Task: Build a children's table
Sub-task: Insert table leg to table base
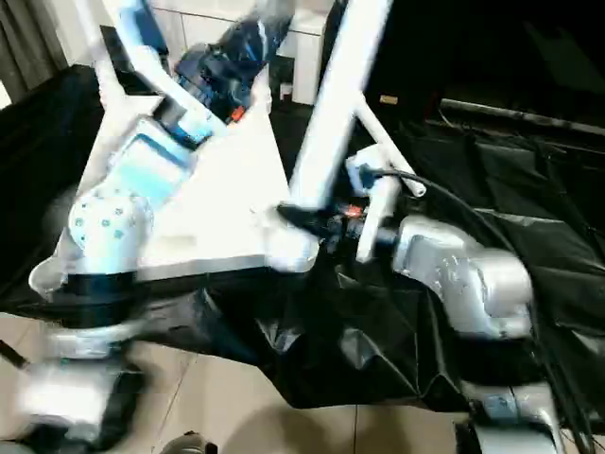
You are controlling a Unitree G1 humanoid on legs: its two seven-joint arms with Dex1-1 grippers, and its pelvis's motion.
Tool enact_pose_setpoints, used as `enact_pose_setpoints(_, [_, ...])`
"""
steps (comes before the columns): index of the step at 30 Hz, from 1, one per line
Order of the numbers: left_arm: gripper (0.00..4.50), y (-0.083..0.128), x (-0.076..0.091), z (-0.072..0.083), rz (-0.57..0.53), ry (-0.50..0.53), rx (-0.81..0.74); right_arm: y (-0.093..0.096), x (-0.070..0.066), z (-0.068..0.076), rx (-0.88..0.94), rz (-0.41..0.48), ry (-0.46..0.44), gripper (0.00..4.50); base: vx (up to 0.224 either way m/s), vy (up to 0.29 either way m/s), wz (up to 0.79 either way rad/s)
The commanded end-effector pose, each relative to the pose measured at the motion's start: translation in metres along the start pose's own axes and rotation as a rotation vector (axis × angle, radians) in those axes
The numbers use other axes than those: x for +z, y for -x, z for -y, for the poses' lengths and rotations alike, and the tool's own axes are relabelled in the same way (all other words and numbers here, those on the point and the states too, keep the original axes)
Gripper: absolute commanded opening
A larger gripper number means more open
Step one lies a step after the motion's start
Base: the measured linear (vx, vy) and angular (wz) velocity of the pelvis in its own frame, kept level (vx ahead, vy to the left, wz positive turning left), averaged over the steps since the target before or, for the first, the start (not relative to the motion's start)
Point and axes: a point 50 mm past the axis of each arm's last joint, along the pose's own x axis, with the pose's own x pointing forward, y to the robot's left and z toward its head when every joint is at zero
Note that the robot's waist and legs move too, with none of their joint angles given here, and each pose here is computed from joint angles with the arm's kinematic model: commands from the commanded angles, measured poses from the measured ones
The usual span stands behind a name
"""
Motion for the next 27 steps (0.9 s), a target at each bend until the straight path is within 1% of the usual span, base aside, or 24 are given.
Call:
enact_pose_setpoints(1, [3.2, 0.014, -0.015, 0.003, -0.078, -0.098, 0.039, 0.01, 0.004, 0.006, -0.158, 0.045, 0.058, 1.93, 0.0, 0.0, 0.0])
enact_pose_setpoints(3, [3.2, 0.043, -0.032, -0.003, -0.148, -0.129, 0.127, 0.021, -0.002, 0.012, -0.319, 0.055, 0.112, 1.93, 0.0, 0.0, 0.0])
enact_pose_setpoints(4, [3.2, 0.064, -0.041, -0.007, -0.167, -0.189, 0.199, 0.028, -0.008, 0.014, -0.425, 0.078, 0.114, 1.93, 0.0, 0.0, 0.0])
enact_pose_setpoints(5, [3.2, 0.066, -0.042, -0.007, -0.168, -0.194, 0.206, 0.029, -0.009, 0.014, -0.433, 0.082, 0.114, 1.93, 0.0, 0.0, 0.0])
enact_pose_setpoints(6, [3.2, 0.076, -0.047, -0.009, -0.188, -0.206, 0.246, 0.032, -0.012, 0.015, -0.481, 0.107, 0.103, 1.93, 0.0, 0.0, 0.0])
enact_pose_setpoints(7, [3.2, 0.091, -0.056, -0.011, -0.214, -0.216, 0.316, 0.039, -0.019, 0.015, -0.553, 0.133, 0.133, 1.93, 0.0, 0.0, 0.0])
enact_pose_setpoints(9, [3.2, 0.106, -0.063, -0.011, -0.222, -0.226, 0.369, 0.046, -0.028, 0.015, -0.621, 0.132, 0.202, 1.93, 0.0, 0.0, 0.0])
enact_pose_setpoints(10, [3.2, 0.106, -0.063, -0.011, -0.222, -0.226, 0.369, 0.046, -0.028, 0.015, -0.621, 0.132, 0.202, 1.93, 0.0, 0.0, 0.0])
enact_pose_setpoints(12, [3.2, 0.123, -0.07, -0.011, -0.224, -0.255, 0.422, 0.054, -0.035, 0.013, -0.698, 0.183, 0.24, 1.93, 0.0, 0.0, 0.0])
enact_pose_setpoints(14, [3.2, 0.145, -0.079, -0.012, -0.256, -0.327, 0.458, 0.063, -0.053, 0.01, -0.757, 0.16, 0.195, 1.93, 0.0, 0.0, 0.0])
enact_pose_setpoints(15, [3.2, 0.154, -0.083, -0.013, -0.279, -0.354, 0.472, 0.067, -0.059, 0.007, -0.764, 0.153, 0.175, 1.93, 0.0, 0.0, 0.0])
enact_pose_setpoints(16, [3.2, 0.159, -0.086, -0.013, -0.295, -0.341, 0.488, 0.07, -0.064, -0.001, -0.721, 0.164, 0.169, 1.93, 0.0, 0.0, 0.0])
enact_pose_setpoints(17, [3.2, 0.16, -0.087, -0.014, -0.298, -0.334, 0.492, 0.07, -0.065, -0.003, -0.705, 0.17, 0.17, 1.93, 0.0, 0.0, 0.0])
enact_pose_setpoints(18, [3.2, 0.159, -0.086, -0.016, -0.293, -0.301, 0.529, 0.069, -0.068, -0.009, -0.677, 0.181, 0.147, 1.93, 0.0, 0.0, 0.0])
enact_pose_setpoints(21, [3.2, 0.154, -0.084, -0.019, -0.277, -0.269, 0.554, 0.064, -0.074, -0.011, -0.662, 0.174, 0.103, 1.93, 0.0, 0.0, 0.0])
enact_pose_setpoints(23, [3.2, 0.151, -0.084, -0.017, -0.274, -0.283, 0.532, 0.06, -0.078, -0.012, -0.646, 0.168, 0.08, 1.93, 0.0, 0.0, 0.0])
enact_pose_setpoints(27, [3.2, 0.149, -0.083, -0.012, -0.262, -0.301, 0.494, 0.054, -0.08, -0.015, -0.614, 0.159, 0.083, 1.93, -0.02, 0.027, -0.08])
